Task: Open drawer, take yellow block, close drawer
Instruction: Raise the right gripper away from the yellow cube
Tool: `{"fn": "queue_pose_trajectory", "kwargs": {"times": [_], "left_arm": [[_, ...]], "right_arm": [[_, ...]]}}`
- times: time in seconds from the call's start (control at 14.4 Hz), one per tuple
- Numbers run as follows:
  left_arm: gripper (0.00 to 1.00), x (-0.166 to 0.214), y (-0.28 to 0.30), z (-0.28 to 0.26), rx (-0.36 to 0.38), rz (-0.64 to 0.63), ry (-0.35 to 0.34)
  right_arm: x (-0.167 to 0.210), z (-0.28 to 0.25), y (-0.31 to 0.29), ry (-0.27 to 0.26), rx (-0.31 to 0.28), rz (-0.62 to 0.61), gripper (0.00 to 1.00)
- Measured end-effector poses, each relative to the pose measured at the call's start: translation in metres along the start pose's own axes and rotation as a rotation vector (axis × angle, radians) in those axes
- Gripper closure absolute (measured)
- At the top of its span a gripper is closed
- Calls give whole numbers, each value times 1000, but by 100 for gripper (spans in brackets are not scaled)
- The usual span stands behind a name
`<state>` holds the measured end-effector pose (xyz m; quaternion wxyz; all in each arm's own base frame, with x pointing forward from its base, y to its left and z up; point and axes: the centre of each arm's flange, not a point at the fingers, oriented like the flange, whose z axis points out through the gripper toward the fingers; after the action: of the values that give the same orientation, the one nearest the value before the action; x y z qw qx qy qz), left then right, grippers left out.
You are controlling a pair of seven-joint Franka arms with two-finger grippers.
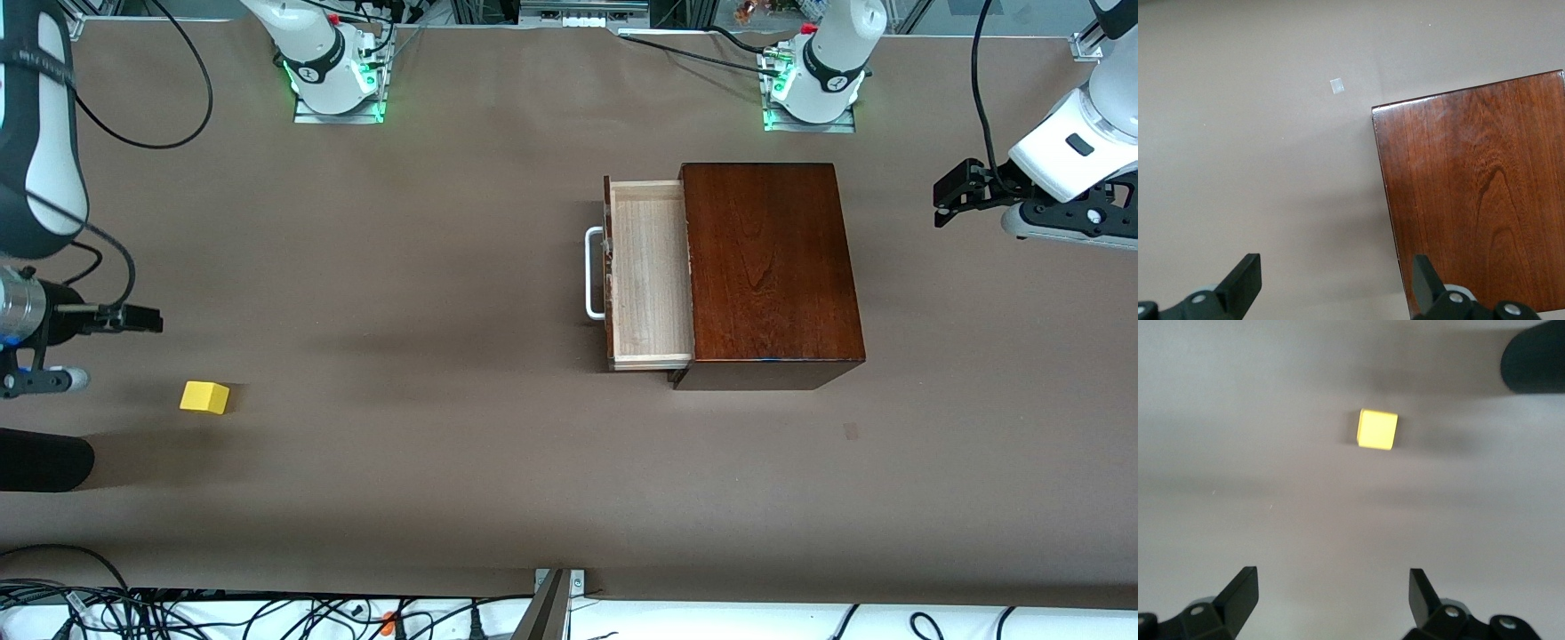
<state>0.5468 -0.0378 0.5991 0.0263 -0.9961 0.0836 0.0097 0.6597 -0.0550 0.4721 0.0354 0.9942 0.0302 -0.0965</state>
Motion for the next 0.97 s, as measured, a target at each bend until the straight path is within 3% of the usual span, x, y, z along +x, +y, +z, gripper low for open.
{"fn": "queue_pose_trajectory", "kwargs": {"times": [0.35, 0.97], "left_arm": [[0, 0, 0, 0, 0, 0, -2], [0, -1, 0, 1, -1, -1, -13]], "right_arm": [[-45, 13, -27, -23, 8, 49, 0], [-49, 24, -89, 6, 30, 87, 0]]}}
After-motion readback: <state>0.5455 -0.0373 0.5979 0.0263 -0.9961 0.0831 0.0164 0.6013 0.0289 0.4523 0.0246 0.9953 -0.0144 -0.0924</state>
